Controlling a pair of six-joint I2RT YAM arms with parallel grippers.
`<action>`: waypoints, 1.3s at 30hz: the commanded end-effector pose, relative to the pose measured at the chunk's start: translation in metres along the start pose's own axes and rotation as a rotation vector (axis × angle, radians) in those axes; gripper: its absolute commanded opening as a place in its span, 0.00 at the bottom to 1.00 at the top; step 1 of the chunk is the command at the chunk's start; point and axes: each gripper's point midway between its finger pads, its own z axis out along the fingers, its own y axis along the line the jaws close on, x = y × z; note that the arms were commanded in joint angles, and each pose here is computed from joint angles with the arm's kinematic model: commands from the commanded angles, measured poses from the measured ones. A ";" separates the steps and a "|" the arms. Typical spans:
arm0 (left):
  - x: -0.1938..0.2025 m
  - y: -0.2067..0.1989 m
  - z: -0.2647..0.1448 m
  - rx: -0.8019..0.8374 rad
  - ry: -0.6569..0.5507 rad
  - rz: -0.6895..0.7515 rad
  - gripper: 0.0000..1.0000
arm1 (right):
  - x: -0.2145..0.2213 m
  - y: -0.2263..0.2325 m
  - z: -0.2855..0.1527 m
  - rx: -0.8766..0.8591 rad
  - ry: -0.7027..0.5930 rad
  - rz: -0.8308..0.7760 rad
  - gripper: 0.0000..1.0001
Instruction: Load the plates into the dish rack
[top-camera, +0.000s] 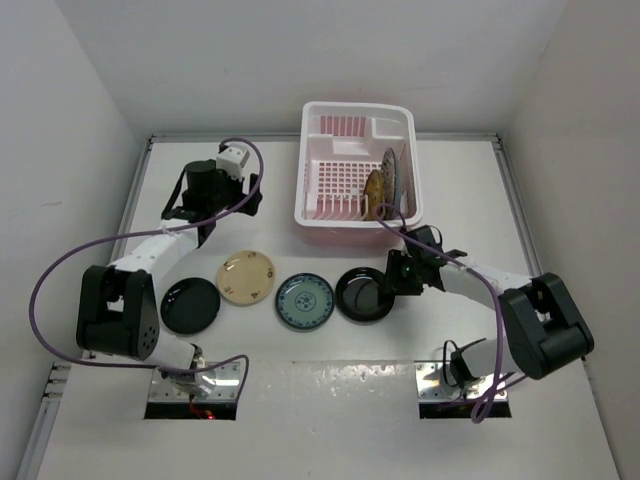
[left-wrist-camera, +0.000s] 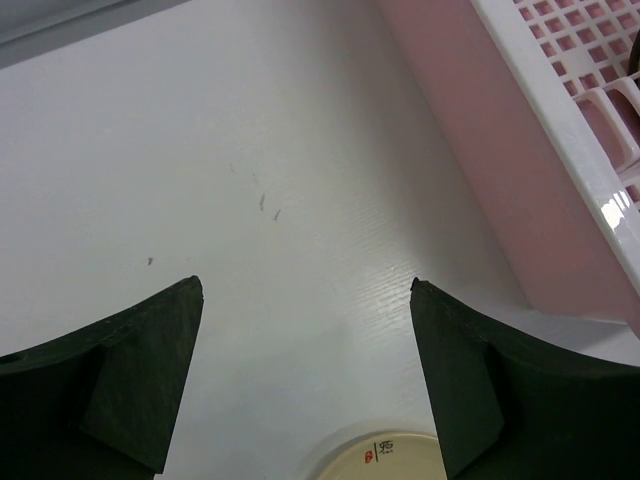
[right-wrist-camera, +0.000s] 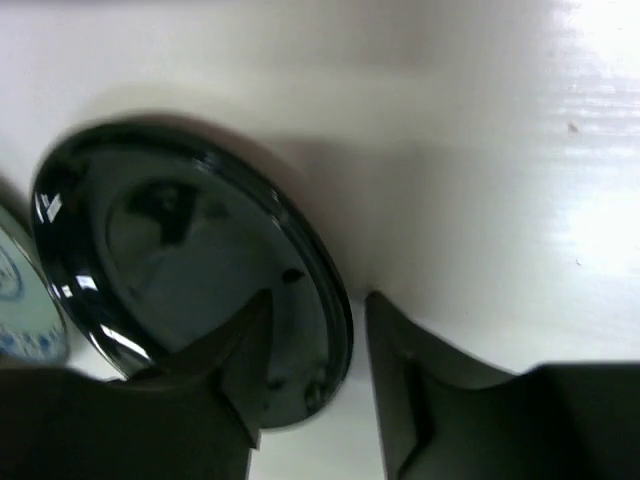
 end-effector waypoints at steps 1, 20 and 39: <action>-0.012 -0.001 -0.012 -0.018 -0.034 0.044 0.88 | -0.026 0.008 0.010 -0.022 -0.083 0.045 0.40; -0.012 0.004 -0.003 -0.010 -0.076 0.056 0.88 | -0.080 0.109 -0.134 -0.172 -0.292 -0.383 0.00; -0.012 0.115 0.032 -0.315 0.014 -0.010 0.88 | -0.323 0.135 -0.190 0.903 -0.733 -0.419 0.00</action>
